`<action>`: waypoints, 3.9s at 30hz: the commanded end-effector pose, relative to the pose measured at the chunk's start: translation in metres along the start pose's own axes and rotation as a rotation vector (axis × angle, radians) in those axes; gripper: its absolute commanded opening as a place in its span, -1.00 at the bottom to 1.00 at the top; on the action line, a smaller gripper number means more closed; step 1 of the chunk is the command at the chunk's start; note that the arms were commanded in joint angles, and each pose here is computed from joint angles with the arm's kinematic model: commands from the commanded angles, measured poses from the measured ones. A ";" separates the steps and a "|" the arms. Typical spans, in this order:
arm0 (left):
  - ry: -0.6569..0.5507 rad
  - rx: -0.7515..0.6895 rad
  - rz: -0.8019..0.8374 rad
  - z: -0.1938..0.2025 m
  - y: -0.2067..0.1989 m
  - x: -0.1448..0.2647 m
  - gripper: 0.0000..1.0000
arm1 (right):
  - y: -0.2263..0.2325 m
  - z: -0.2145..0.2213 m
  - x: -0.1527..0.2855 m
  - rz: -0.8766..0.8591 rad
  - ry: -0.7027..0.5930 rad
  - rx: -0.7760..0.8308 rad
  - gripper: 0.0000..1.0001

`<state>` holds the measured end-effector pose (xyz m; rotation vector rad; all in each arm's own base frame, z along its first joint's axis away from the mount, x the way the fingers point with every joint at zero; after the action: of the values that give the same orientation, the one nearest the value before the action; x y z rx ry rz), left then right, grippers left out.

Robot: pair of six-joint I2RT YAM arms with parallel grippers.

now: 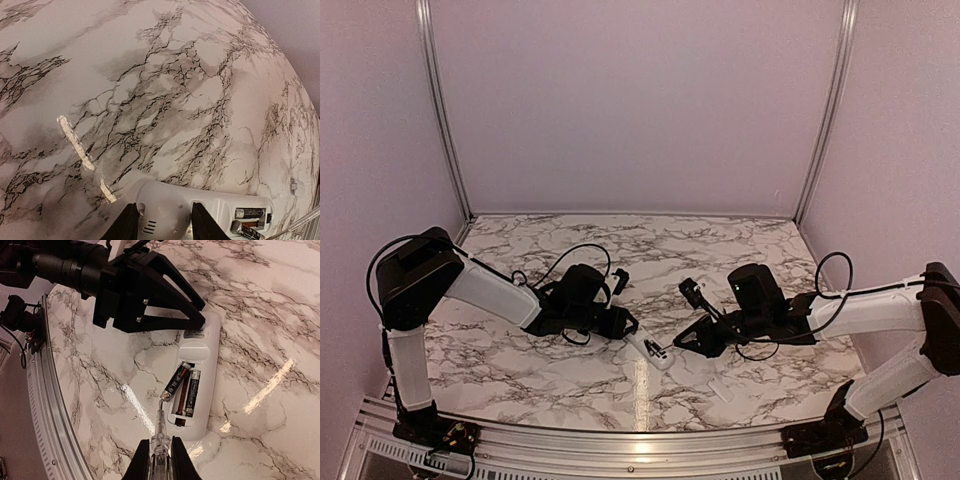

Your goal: Unload the batteries from the remote control

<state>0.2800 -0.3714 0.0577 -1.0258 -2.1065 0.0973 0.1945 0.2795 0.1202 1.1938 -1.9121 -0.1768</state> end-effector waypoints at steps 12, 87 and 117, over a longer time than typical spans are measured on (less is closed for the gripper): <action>0.069 -0.012 0.035 0.016 -0.010 -0.003 -0.23 | 0.003 -0.019 0.001 0.021 -0.060 0.013 -1.00; -0.106 0.005 -0.006 -0.006 -0.019 0.036 0.00 | -0.009 -0.003 0.024 0.390 -0.086 -0.051 -1.00; 0.055 0.022 0.069 0.016 -0.023 0.000 -0.14 | -0.003 -0.021 0.004 0.333 -0.131 -0.092 -1.00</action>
<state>0.2530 -0.3819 0.0642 -1.1177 -2.0396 0.1583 0.2003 0.2727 0.1182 0.8039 -2.1120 -0.1218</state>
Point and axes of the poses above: each gripper's point midway between its finger pads, its own x axis back along the fingers, its own y axis along the line the jaws close on, z = x × y, the point moved 4 cm from there along x, back along the fingers, and after that the axes turned 5 degrees about -x, right-handed, at the moved point
